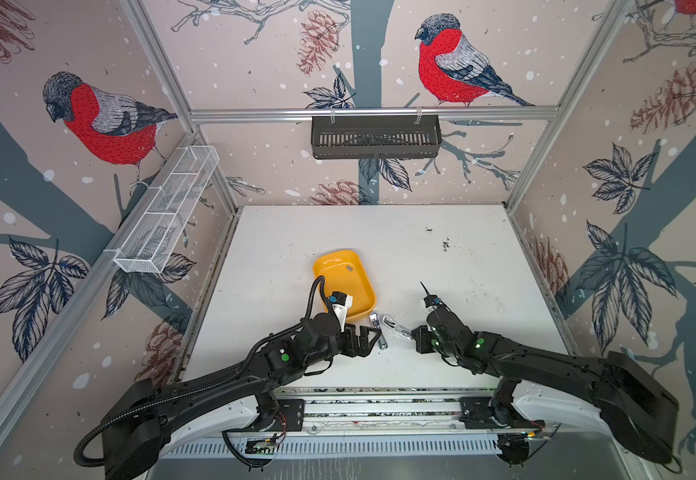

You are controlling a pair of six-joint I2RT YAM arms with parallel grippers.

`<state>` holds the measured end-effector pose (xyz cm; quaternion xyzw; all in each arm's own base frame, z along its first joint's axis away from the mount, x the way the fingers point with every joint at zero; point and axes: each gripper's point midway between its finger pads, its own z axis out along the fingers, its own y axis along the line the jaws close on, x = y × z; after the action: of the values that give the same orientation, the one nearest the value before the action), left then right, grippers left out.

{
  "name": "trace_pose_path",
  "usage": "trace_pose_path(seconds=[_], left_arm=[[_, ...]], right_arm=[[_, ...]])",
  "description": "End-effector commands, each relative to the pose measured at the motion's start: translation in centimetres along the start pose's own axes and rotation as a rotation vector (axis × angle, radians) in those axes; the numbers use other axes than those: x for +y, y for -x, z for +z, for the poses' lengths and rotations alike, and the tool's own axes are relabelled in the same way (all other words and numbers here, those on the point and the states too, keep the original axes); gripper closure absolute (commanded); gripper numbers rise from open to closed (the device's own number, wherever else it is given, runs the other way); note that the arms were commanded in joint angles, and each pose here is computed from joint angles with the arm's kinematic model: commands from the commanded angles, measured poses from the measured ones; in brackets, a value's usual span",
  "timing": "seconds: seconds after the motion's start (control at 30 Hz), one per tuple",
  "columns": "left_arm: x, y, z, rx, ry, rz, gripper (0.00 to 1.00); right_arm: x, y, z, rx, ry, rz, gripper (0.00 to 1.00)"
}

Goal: Load the staples into the stapler

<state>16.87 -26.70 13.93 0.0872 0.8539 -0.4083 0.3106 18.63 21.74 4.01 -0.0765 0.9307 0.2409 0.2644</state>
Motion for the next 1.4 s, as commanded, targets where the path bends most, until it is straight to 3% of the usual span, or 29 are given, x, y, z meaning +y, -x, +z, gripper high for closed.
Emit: trace_pose_path(seconds=[0.0, 0.67, 0.97, 1.37], left_arm=[[-0.6, 0.7, -0.2, -0.034, -0.022, -0.006, 0.02], [-0.6, 0.7, 0.0, -0.030, -0.020, -0.004, 0.02], [-0.4, 0.5, -0.1, -0.030, -0.019, -0.007, 0.02], [-0.4, 0.4, -0.1, -0.030, -0.023, -0.007, 0.03]], right_arm=[[0.9, 0.0, 0.1, -0.003, 0.039, -0.015, 0.87], [-1.4, 0.4, -0.3, -0.032, -0.086, 0.004, 0.86], [0.5, 1.1, -0.4, -0.039, 0.002, -0.029, 0.86], [-0.1, 1.0, 0.2, -0.032, -0.036, 0.036, 0.84]])
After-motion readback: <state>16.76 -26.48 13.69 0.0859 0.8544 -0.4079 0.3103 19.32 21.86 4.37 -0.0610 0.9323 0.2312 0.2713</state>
